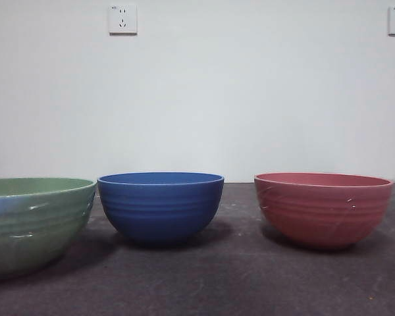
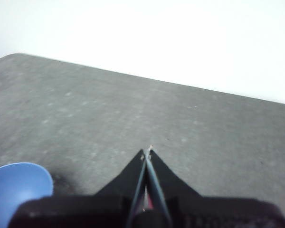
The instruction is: Pick up the green bowl on the top,put the green bowl on the left,pick up the red bowl in the middle,put the red bowl on the right
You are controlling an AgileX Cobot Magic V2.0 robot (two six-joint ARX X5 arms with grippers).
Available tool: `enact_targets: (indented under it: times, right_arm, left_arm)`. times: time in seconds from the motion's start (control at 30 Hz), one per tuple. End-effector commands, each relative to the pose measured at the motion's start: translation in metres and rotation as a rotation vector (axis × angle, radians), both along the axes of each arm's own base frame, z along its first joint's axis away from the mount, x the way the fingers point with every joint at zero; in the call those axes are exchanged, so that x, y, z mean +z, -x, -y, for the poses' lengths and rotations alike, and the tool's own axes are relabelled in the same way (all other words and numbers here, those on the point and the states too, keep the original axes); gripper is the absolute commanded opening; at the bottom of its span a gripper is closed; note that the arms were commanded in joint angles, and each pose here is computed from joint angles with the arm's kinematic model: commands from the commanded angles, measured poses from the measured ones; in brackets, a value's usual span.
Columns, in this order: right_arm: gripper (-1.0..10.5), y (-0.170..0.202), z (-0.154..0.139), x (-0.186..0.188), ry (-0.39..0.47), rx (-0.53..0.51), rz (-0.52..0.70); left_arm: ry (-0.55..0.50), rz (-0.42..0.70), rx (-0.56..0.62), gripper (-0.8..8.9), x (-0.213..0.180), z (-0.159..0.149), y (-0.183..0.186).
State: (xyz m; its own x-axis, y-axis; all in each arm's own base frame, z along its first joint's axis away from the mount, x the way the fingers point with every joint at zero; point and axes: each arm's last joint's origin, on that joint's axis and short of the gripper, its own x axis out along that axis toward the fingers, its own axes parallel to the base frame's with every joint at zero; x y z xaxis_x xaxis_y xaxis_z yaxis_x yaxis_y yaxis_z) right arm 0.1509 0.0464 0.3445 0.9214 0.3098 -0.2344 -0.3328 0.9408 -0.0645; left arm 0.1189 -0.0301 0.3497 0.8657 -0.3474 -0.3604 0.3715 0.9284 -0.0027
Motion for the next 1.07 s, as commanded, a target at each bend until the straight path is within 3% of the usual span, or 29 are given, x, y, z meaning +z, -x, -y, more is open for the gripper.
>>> enact_targets:
  times: [0.03,0.13,0.27,0.8,0.9,1.07]
  right_arm:
    - [-0.2,0.01,0.005,-0.022,-0.056,-0.025,0.014]
    - [-0.2,0.02,0.009,-0.034,-0.081,-0.057,0.083]
    - [0.0,0.023,0.01,-0.034,-0.125,-0.066,0.09]
    - [0.0,0.024,0.01,-0.039,-0.107,-0.068,0.035]
    - [0.0,0.024,0.01,-0.039,-0.106,-0.069,0.031]
    - [0.0,0.024,0.01,-0.039,-0.106,-0.069,0.031]
  left_arm:
    - [0.026,0.024,0.016,-0.08,-0.02,-0.002,0.006]
    - [0.04,0.066,0.04,-0.08,-0.036,-0.004,0.013]
    - [0.038,0.055,0.039,-0.04,-0.043,-0.004,0.016]
    - [0.026,0.013,0.03,-0.04,-0.047,-0.004,0.02]
    - [-0.078,0.086,0.064,-0.04,-0.046,-0.01,0.038]
    - [-0.049,0.242,0.194,-0.04,-0.055,-0.022,0.065]
